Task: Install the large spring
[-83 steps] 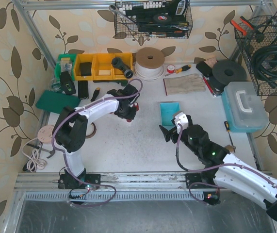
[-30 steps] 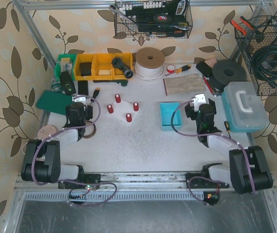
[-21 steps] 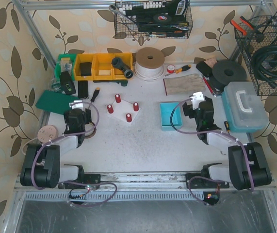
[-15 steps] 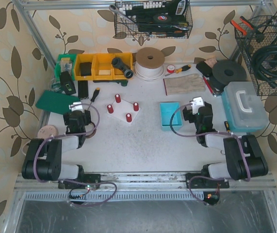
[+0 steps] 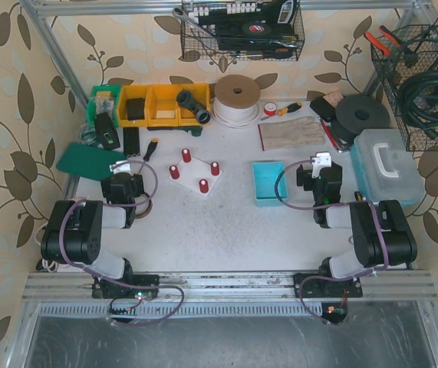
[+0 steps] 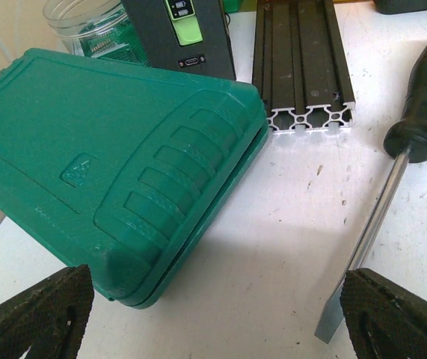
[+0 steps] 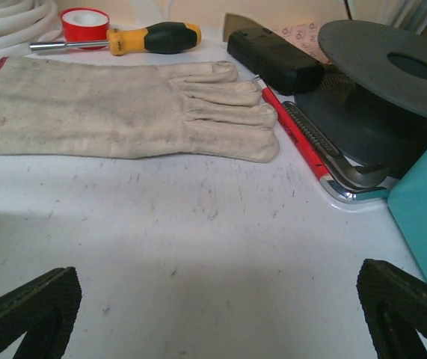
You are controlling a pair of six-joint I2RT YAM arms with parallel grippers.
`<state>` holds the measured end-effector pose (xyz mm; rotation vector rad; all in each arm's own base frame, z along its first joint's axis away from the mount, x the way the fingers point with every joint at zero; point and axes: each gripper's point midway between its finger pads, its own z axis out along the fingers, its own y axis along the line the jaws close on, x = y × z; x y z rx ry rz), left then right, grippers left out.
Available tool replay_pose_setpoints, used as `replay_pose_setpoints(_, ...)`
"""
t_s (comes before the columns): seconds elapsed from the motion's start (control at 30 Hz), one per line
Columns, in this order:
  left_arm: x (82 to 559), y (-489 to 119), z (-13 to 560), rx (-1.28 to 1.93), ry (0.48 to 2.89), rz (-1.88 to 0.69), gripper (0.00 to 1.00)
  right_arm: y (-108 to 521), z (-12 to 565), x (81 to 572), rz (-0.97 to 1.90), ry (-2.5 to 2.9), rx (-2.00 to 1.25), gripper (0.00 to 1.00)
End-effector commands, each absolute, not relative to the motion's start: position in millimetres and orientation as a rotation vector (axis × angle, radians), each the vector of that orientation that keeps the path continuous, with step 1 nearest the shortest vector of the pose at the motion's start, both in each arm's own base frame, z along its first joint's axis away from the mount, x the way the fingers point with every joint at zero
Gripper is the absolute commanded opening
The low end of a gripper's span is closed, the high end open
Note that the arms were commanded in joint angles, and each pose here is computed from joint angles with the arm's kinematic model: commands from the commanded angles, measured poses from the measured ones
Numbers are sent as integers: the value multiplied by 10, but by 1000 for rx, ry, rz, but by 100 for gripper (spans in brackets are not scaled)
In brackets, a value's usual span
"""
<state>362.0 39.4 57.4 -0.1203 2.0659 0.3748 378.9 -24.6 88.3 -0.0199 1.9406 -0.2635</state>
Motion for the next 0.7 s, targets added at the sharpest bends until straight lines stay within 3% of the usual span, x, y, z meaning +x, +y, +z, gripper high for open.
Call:
replay_pose_setpoints(0.0,3713,384,779,-151,1994,338,92,-299,955,3855,-252,1919,43,99)
replay_pose_setpoints(0.67,3718,377,780,-146,1996,337,93,-305,958,3848,-254,1918,45,100)
